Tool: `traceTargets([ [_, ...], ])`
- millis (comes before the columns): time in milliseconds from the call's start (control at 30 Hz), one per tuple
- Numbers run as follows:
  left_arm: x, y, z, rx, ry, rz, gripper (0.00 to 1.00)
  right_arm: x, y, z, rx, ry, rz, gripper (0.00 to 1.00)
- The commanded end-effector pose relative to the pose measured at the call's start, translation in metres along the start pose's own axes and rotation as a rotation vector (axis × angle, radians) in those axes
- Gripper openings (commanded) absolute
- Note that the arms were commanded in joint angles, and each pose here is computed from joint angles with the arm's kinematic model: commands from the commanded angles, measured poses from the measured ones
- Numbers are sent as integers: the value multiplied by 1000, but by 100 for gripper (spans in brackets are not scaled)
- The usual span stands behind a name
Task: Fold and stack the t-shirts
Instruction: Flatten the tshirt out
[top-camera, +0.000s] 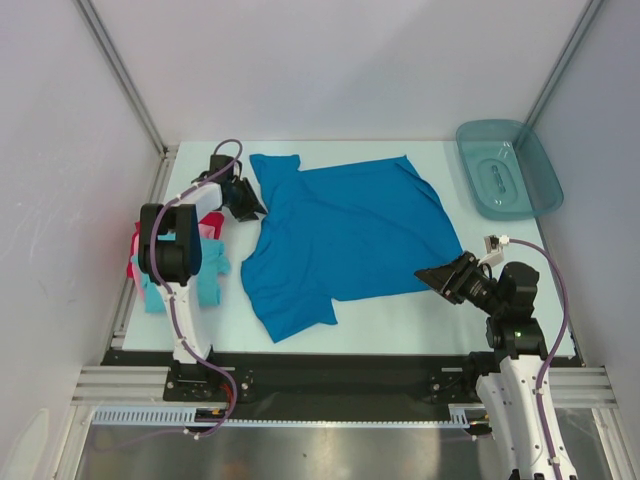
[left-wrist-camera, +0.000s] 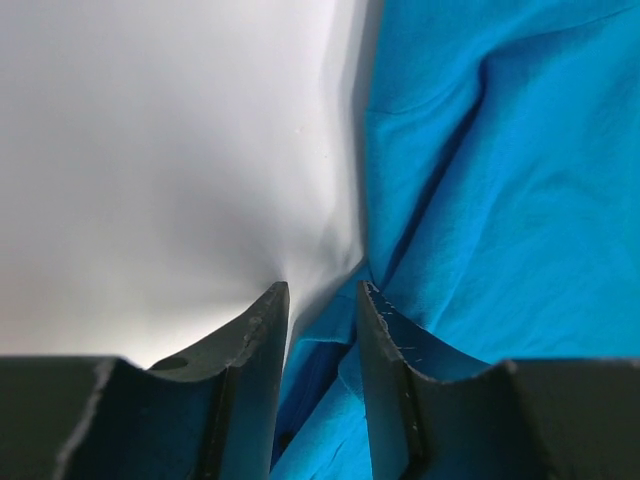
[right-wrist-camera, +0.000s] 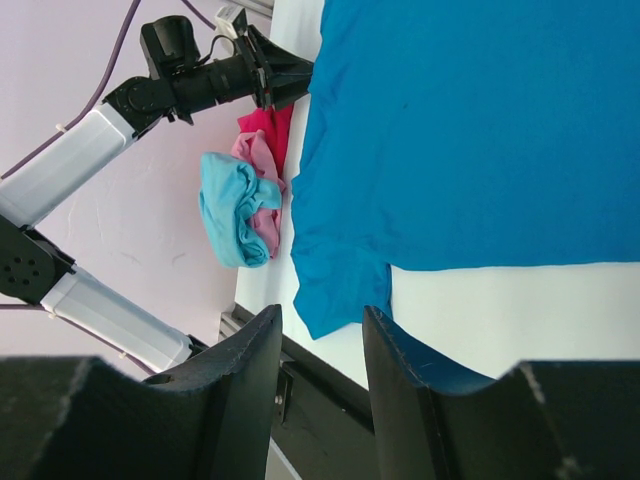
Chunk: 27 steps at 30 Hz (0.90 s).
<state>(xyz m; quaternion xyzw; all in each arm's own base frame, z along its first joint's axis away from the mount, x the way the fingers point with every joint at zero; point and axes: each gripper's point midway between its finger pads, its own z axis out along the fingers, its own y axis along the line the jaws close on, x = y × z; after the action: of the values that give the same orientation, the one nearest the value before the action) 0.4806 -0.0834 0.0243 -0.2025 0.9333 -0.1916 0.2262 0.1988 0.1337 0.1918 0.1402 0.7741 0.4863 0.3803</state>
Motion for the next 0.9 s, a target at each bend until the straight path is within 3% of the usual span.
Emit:
traceTargets([
  [0, 0, 22, 0, -81, -3, 1, 40, -3, 14, -3, -42, -3, -37, 44],
  [400, 8, 15, 7, -20, 43, -8, 34, -4, 14, -3, -37, -7, -36, 44],
  [867, 24, 0, 1, 10, 86, 40, 35, -8, 19, -2, -44, -10, -38, 43],
])
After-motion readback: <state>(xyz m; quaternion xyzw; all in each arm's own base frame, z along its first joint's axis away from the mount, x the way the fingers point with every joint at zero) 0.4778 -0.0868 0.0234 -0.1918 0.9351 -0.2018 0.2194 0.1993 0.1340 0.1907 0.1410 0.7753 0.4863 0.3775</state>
